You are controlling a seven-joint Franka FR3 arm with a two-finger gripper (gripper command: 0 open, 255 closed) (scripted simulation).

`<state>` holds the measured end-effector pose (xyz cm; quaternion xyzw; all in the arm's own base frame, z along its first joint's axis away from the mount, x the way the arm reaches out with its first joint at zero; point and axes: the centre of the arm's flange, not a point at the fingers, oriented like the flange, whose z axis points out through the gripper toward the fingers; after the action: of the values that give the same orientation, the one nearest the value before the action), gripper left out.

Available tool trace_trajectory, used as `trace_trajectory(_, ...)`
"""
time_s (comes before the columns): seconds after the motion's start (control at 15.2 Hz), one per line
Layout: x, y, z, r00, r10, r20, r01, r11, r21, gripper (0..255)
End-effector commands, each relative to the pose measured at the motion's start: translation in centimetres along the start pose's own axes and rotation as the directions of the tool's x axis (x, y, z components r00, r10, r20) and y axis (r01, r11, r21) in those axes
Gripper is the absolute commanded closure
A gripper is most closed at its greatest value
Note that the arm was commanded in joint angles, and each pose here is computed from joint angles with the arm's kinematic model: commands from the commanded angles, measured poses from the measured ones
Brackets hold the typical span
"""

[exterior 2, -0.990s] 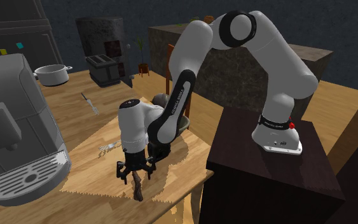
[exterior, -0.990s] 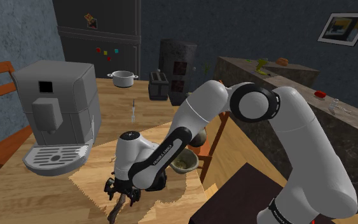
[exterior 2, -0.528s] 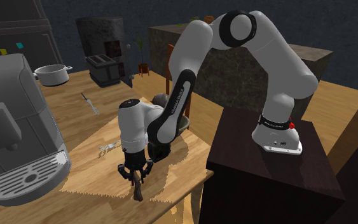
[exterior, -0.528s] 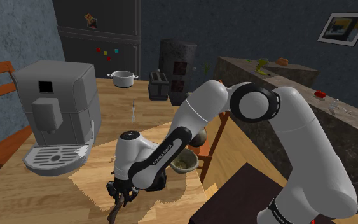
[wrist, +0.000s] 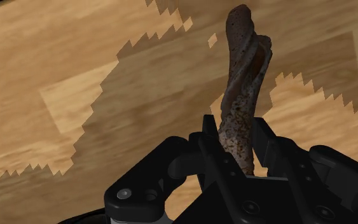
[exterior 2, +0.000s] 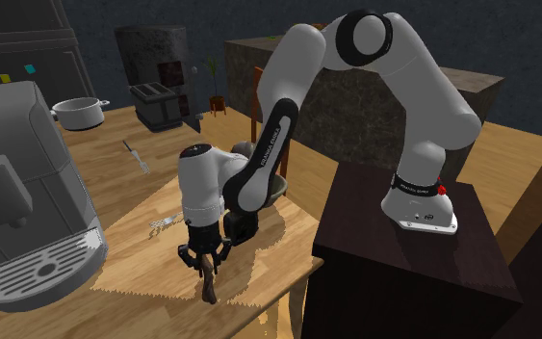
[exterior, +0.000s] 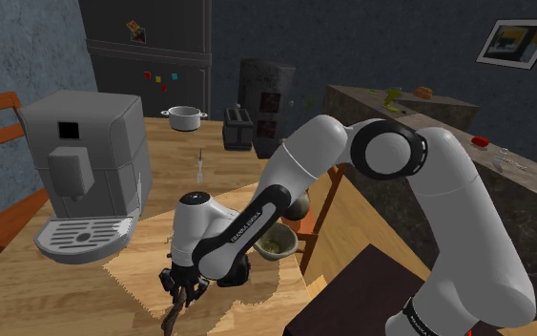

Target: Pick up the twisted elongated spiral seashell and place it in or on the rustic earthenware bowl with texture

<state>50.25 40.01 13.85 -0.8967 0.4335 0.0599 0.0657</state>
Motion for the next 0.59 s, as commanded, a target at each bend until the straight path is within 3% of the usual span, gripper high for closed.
trace_trajectory(0.0,-0.1,-0.1,-0.9,1.000,0.000,0.000,0.000,1.000,0.000,255)
trace_trajectory(0.53,-0.8,-0.4,-5.1,1.000,0.000,0.000,0.000,1.000,0.000,255)
